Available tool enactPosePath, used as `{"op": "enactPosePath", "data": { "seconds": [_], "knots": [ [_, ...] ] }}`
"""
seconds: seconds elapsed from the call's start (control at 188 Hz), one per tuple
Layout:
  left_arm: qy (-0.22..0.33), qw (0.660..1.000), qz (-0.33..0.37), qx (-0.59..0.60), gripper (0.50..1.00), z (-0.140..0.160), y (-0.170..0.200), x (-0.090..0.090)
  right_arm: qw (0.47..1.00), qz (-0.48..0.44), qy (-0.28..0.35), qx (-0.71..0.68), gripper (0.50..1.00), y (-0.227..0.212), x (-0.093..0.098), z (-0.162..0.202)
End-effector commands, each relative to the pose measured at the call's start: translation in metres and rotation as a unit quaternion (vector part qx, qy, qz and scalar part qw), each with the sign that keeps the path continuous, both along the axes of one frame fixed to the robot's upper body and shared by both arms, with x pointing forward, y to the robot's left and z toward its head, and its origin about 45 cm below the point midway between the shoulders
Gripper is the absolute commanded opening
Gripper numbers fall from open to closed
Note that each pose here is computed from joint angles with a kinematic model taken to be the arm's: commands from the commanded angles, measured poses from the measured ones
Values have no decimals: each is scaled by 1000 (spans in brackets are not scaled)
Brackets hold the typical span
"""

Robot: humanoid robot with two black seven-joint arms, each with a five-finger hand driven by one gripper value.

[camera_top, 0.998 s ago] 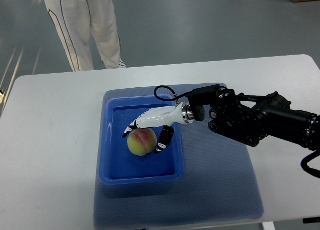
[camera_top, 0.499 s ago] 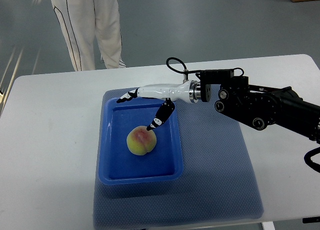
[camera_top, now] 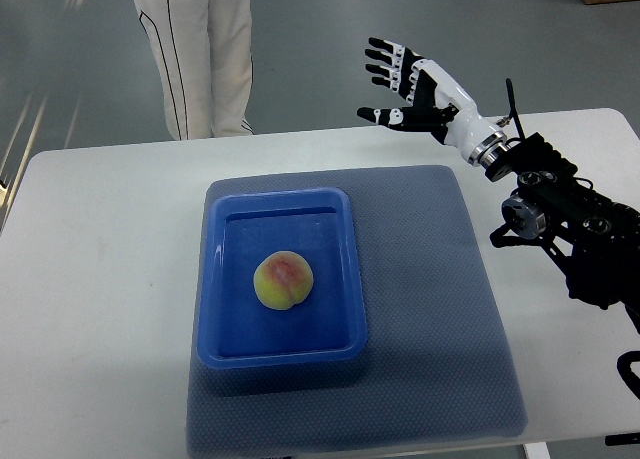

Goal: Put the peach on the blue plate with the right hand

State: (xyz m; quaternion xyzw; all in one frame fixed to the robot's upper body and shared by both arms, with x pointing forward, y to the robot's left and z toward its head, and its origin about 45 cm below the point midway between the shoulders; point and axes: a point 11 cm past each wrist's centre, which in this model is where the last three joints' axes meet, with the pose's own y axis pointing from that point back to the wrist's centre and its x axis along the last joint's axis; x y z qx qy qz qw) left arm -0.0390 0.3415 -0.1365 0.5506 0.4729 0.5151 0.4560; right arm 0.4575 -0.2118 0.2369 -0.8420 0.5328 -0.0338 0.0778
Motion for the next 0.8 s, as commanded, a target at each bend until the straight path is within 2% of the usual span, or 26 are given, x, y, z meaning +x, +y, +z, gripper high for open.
{"op": "enactPosePath", "data": {
  "seconds": [0.0,0.058,0.112,0.117,0.276,0.531,0.797],
  "knots": [
    [0,1000,0,0,1000,0,0,-1,998,-41,23,50,921,-15,-1,-8],
    [0,1000,0,0,1000,0,0,0,987,-88,61,116,921,-30,-3,-22],
    [0,1000,0,0,1000,0,0,0,987,-88,61,116,921,-30,-3,-22],
    [0,1000,0,0,1000,0,0,-1,979,-117,82,145,923,-39,-4,-32],
    [0,1000,0,0,1000,0,0,-1,968,-160,117,156,930,-46,-9,-58],
    [0,1000,0,0,1000,0,0,0,963,-178,136,148,930,-50,-16,-76],
    [0,1000,0,0,1000,0,0,-1,963,-180,135,151,930,-49,-18,-79]
  ]
}}
